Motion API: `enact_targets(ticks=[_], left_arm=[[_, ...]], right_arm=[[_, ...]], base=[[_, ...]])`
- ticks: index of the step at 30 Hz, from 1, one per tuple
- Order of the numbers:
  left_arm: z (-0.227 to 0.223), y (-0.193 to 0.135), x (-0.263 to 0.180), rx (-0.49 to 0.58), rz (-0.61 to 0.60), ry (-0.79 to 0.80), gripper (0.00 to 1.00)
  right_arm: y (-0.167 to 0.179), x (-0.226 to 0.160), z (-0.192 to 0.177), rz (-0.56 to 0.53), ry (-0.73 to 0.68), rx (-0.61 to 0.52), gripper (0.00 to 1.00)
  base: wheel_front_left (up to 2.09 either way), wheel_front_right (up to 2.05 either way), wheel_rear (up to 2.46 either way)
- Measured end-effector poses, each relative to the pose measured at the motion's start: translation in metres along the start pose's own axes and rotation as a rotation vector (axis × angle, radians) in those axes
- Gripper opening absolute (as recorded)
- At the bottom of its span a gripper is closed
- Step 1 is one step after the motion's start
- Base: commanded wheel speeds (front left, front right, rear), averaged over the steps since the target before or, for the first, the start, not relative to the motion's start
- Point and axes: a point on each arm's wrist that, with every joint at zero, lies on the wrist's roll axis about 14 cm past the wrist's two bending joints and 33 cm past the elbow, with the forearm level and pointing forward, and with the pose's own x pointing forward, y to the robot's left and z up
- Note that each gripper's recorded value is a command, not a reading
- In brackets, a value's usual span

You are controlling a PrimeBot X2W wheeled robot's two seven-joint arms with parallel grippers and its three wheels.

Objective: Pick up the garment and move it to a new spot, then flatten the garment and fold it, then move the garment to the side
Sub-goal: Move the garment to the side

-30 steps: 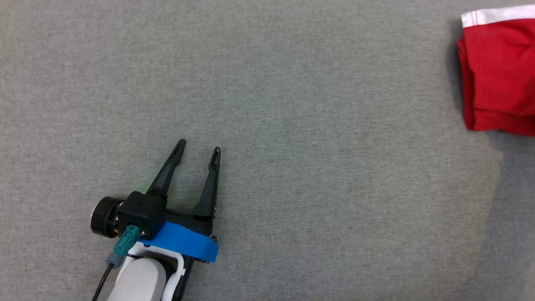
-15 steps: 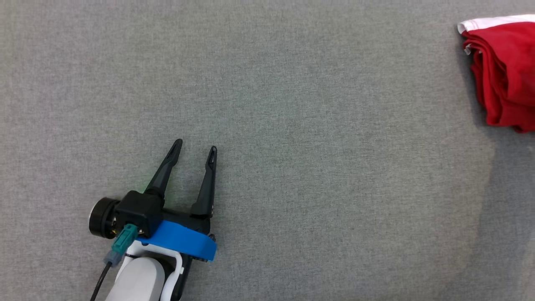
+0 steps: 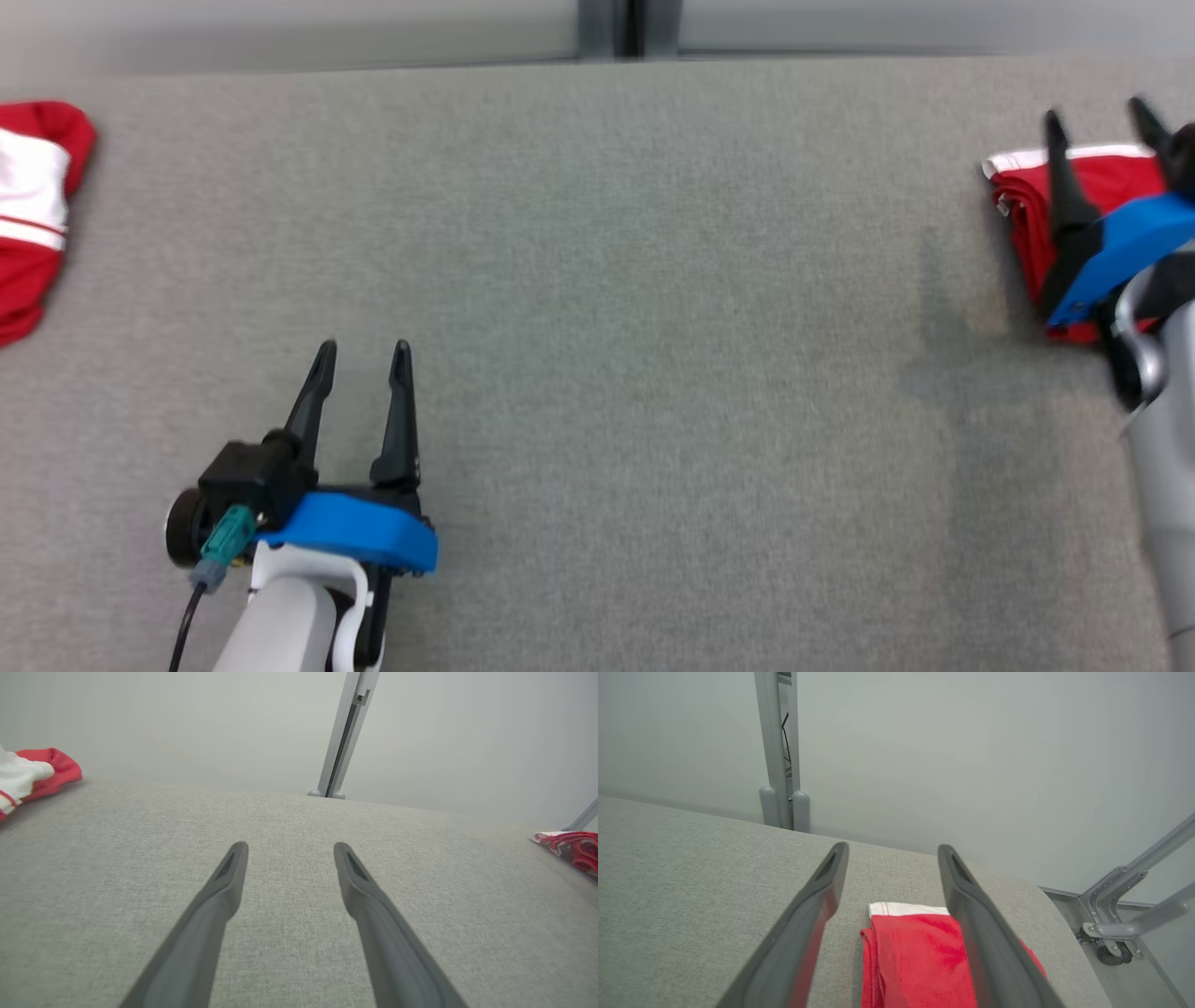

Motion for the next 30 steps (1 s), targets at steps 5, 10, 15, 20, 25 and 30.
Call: enact_targets(ticks=[5,10,15,20,25,30], left_arm=[[0.013,0.014,-0.023,-0.012,0.067,-0.035,1.0],[0.017,0.024,-0.047,-0.029,0.12,-0.051,1.0],[0.011,0.025,-0.068,-0.037,0.142,-0.041,1.0],[0.003,0.021,-0.082,-0.055,0.15,-0.026,1.0],[0.0,0.018,-0.086,-0.067,0.15,-0.022,1.0],[-0.001,0.018,-0.088,-0.068,0.15,-0.019,1.0]], right_arm=[[0.046,-0.026,0.01,0.075,-0.089,0.061,1.0],[0.085,-0.059,0.006,0.132,-0.129,0.124,1.0],[0.098,-0.093,-0.011,0.134,-0.127,0.177,1.0],[0.109,-0.125,-0.035,0.152,-0.09,0.259,1.0],[0.122,-0.143,-0.042,0.186,-0.078,0.311,1.0],[0.125,-0.146,-0.037,0.2,-0.088,0.317,1.0]], base=[[0.0,0.0,0.0],[0.0,0.0,0.0],[0.0,0.0,0.0],[0.0,0.0,0.0],[0.0,0.0,0.0],[0.0,0.0,0.0]])
